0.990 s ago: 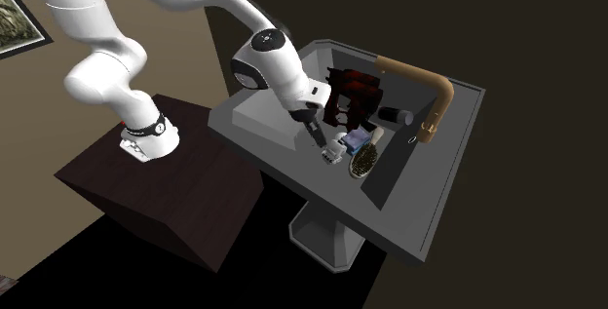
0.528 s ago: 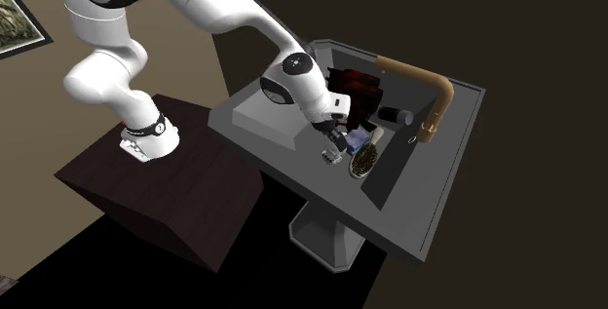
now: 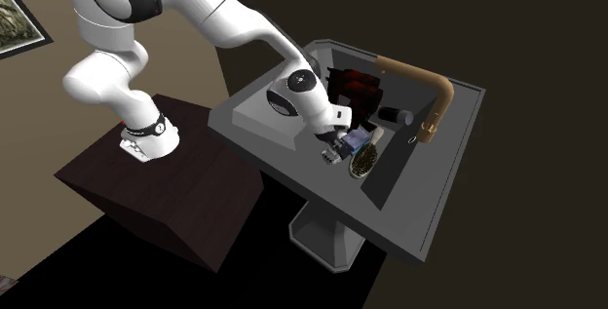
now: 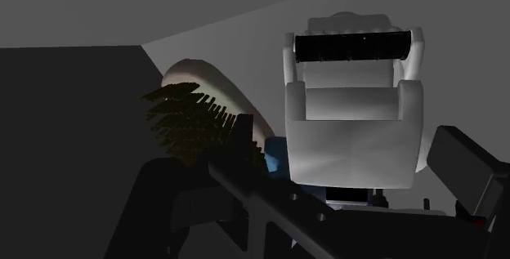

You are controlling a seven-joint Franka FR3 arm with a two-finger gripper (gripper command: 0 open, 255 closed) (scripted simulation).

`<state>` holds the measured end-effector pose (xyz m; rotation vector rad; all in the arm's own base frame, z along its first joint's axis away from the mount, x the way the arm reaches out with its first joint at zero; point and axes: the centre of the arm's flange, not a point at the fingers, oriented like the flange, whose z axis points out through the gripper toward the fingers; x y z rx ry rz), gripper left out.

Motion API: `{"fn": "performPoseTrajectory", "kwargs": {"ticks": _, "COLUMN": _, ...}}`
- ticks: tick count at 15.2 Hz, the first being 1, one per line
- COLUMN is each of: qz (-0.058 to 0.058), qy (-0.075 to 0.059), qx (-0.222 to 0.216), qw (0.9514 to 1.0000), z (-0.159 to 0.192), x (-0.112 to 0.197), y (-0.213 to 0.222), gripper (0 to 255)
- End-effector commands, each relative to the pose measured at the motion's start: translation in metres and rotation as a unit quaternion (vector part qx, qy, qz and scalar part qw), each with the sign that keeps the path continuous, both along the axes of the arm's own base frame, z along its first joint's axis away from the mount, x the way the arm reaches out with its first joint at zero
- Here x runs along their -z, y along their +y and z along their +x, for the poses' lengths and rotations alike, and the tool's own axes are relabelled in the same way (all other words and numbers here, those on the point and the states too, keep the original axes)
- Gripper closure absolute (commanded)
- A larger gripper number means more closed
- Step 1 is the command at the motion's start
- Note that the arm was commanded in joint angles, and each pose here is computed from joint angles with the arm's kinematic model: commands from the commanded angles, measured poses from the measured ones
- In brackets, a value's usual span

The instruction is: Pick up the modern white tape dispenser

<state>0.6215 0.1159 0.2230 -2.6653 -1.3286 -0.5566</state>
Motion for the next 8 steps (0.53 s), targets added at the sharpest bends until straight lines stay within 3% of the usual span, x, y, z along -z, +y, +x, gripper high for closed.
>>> {"fn": "performPoseTrajectory", "kwargs": {"ticks": 1, "qz": 0.000, "qy": 0.000, "qx": 0.000, "qw": 1.0000, "z": -0.0003, "x": 0.0084, "y": 0.0007, "gripper": 0}}
{"fn": "performPoseTrajectory", "kwargs": {"ticks": 2, "qz": 0.000, "qy": 0.000, "qx": 0.000, "qw": 1.0000, "z": -0.0003, "x": 0.0084, "y": 0.0007, "gripper": 0}}
{"fn": "performPoseTrajectory", "kwargs": {"ticks": 3, "qz": 0.000, "qy": 0.000, "qx": 0.000, "qw": 1.0000, "z": 0.0001, "x": 0.0084, "y": 0.0019, "gripper": 255}}
{"fn": "performPoseTrajectory", "kwargs": {"ticks": 8, "qz": 0.000, "qy": 0.000, "qx": 0.000, "qw": 1.0000, "z": 0.0001, "x": 0.0087, "y": 0.0019, "gripper": 255}}
